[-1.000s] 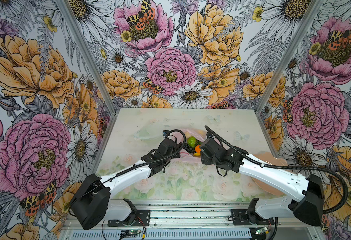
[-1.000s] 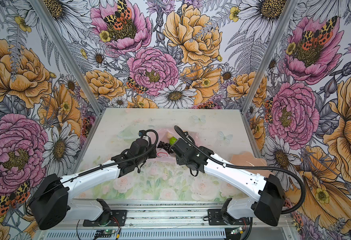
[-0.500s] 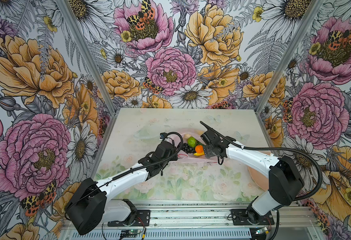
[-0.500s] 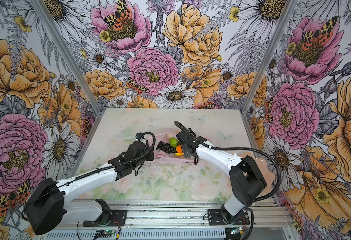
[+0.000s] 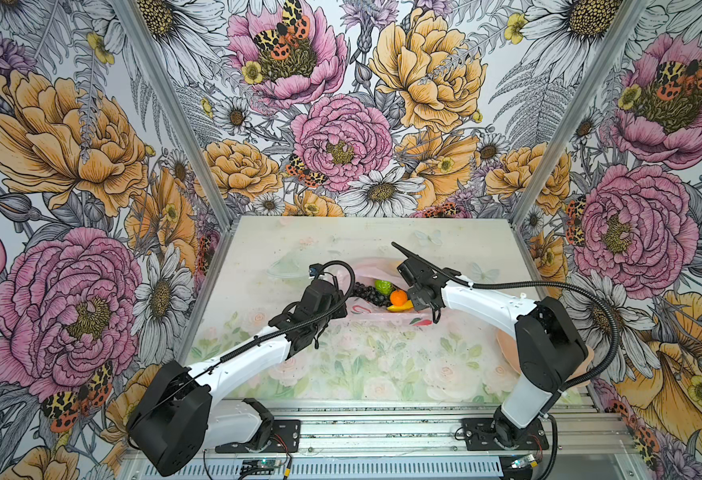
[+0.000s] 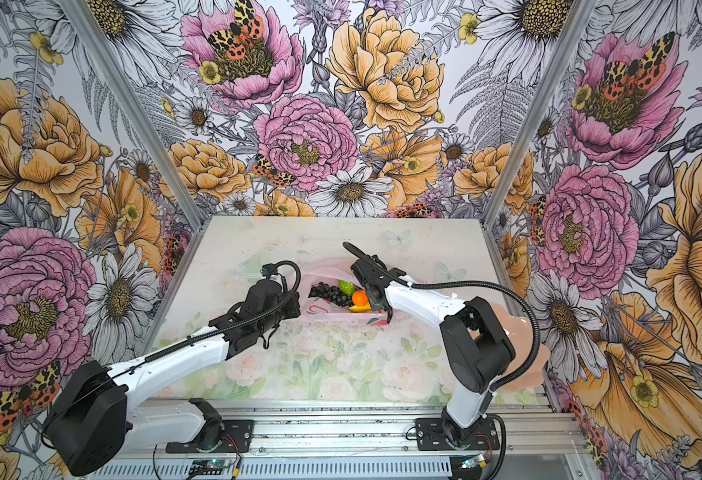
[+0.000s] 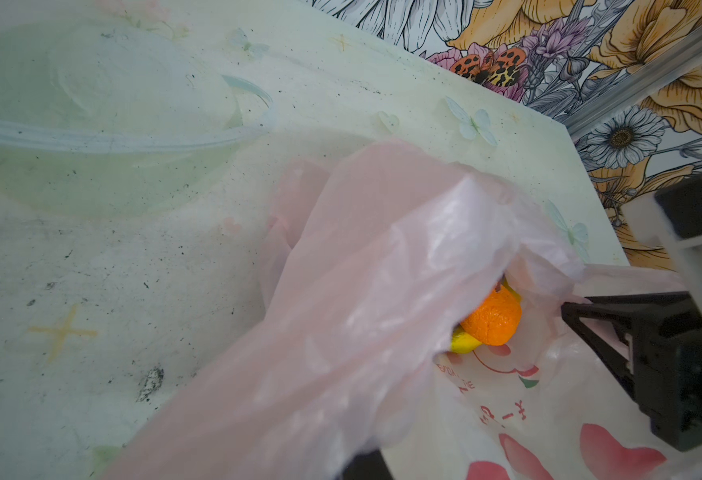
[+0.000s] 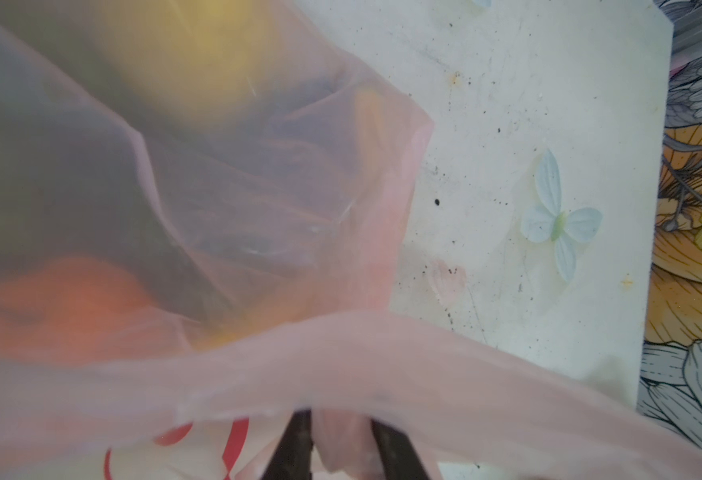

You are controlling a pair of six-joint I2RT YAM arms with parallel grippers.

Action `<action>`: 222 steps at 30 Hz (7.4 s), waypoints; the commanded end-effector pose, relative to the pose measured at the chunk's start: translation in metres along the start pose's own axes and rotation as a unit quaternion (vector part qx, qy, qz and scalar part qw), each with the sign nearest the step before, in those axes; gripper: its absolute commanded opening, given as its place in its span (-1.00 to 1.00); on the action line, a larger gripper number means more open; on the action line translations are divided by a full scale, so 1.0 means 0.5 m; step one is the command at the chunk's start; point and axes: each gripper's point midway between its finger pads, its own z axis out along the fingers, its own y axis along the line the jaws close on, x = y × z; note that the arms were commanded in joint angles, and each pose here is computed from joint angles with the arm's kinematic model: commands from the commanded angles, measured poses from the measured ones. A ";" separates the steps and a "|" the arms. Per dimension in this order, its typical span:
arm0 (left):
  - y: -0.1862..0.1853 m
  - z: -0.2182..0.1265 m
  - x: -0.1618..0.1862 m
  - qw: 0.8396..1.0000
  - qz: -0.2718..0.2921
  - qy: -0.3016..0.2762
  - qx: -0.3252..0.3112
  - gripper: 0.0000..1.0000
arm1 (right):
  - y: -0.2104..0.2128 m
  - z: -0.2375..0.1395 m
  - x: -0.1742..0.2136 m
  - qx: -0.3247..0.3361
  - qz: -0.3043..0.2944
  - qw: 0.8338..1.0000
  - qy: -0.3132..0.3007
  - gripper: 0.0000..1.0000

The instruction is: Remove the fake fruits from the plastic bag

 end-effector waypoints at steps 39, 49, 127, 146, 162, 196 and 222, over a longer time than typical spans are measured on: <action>0.089 -0.030 0.021 0.998 0.044 0.018 -0.046 -0.65 | -0.026 -0.154 -0.135 -0.432 0.313 0.823 -0.196 -1.00; 0.093 -0.100 -0.073 0.978 0.118 -0.042 -0.168 0.71 | -0.034 -0.171 -0.106 -0.409 0.280 0.846 -0.196 -1.00; 0.162 -0.050 -0.046 0.988 -0.144 -0.048 -0.021 -1.00 | 0.075 -0.233 -0.082 -0.404 0.381 0.814 -0.172 -0.69; 0.240 -0.009 -0.096 0.959 -0.279 -0.045 -0.009 -1.00 | 0.086 -0.120 0.007 -0.512 0.386 0.734 -0.222 -1.00; 0.172 0.009 -0.104 0.986 -0.146 -0.012 -0.079 -1.00 | -0.054 -0.212 0.062 -0.198 0.261 0.929 -0.171 0.84; 0.146 0.055 -0.092 0.990 -0.087 0.049 -0.101 -1.00 | 0.165 -0.047 -0.129 -0.182 0.082 0.978 -0.055 0.30; 0.328 0.114 -0.159 0.968 -0.156 0.058 -0.190 -1.00 | 0.145 -0.213 -0.107 -0.522 0.215 0.800 -0.204 -1.00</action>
